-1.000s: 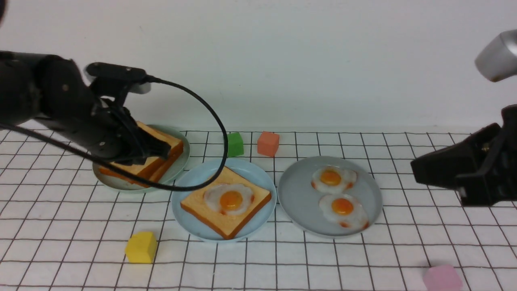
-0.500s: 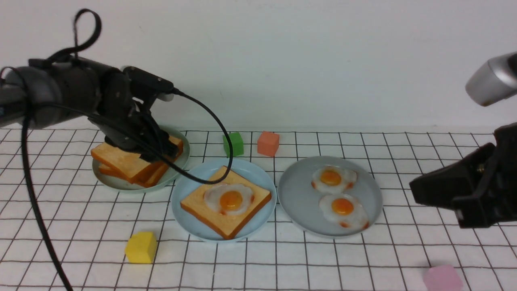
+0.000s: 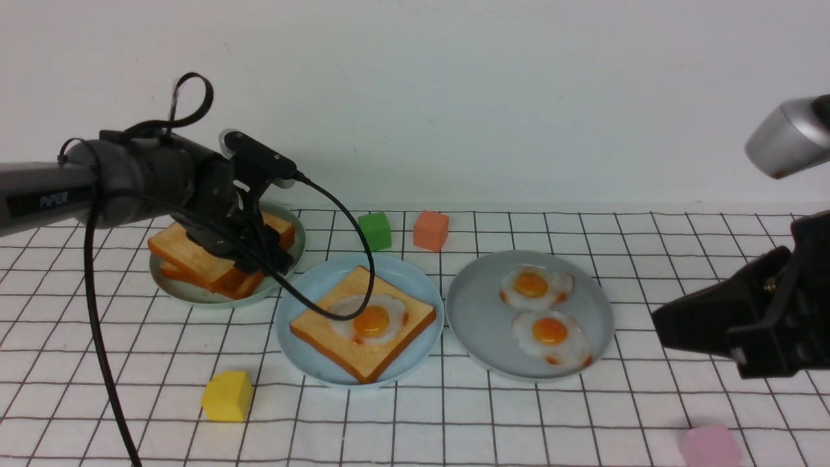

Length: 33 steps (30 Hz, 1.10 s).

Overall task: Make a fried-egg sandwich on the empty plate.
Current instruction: Use the left arm to grab a slice of bread, then use the left arm to place a slice of bread on the fried egg in the middle

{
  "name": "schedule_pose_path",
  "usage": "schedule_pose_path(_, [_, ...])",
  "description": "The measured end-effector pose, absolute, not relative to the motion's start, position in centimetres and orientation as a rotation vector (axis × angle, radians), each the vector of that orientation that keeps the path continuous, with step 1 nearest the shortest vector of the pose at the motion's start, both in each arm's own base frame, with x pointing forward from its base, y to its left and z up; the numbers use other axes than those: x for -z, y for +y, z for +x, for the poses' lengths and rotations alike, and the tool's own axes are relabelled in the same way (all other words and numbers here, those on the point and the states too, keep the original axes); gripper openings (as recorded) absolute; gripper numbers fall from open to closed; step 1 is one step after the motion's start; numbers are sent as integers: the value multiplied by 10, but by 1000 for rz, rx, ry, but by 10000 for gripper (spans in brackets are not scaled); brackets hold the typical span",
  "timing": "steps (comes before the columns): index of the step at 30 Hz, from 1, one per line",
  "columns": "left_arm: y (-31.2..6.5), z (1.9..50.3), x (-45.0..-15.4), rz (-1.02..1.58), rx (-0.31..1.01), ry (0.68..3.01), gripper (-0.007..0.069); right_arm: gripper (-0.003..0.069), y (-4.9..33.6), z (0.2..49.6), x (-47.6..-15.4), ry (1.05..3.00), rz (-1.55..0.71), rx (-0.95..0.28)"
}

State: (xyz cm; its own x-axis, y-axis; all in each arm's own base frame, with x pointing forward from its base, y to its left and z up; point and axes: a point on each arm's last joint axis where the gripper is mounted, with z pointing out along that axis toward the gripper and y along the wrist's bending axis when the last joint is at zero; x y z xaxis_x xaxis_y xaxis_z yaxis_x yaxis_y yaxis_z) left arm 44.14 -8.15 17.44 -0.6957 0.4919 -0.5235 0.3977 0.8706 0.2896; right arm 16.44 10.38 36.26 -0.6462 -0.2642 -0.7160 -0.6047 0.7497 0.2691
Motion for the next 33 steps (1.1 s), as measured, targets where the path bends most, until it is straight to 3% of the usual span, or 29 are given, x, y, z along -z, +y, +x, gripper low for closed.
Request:
schedule_pose_path(4, [-81,442,-174,641,-205,2434,237,64,104,164,-363,2276,-646,-668])
schedule_pose_path(13, [-81,439,-184,620,-195,2430,206,72,104,163,-362,2281,-650,-670])
schedule_pose_path(16, [-81,435,-201,593,-183,2411,81,77,104,163,-362,2281,-650,-670])
schedule_pose_path(18, [-80,432,-213,579,-177,2393,41,78,104,163,-362,2281,-650,-670])
schedule_pose_path(29, [-87,407,-264,549,-146,2359,36,88,103,163,-362,2282,-658,-647])
schedule_pose_path(33, [-133,381,-281,637,-51,2351,36,88,99,158,-366,2259,-672,-611])
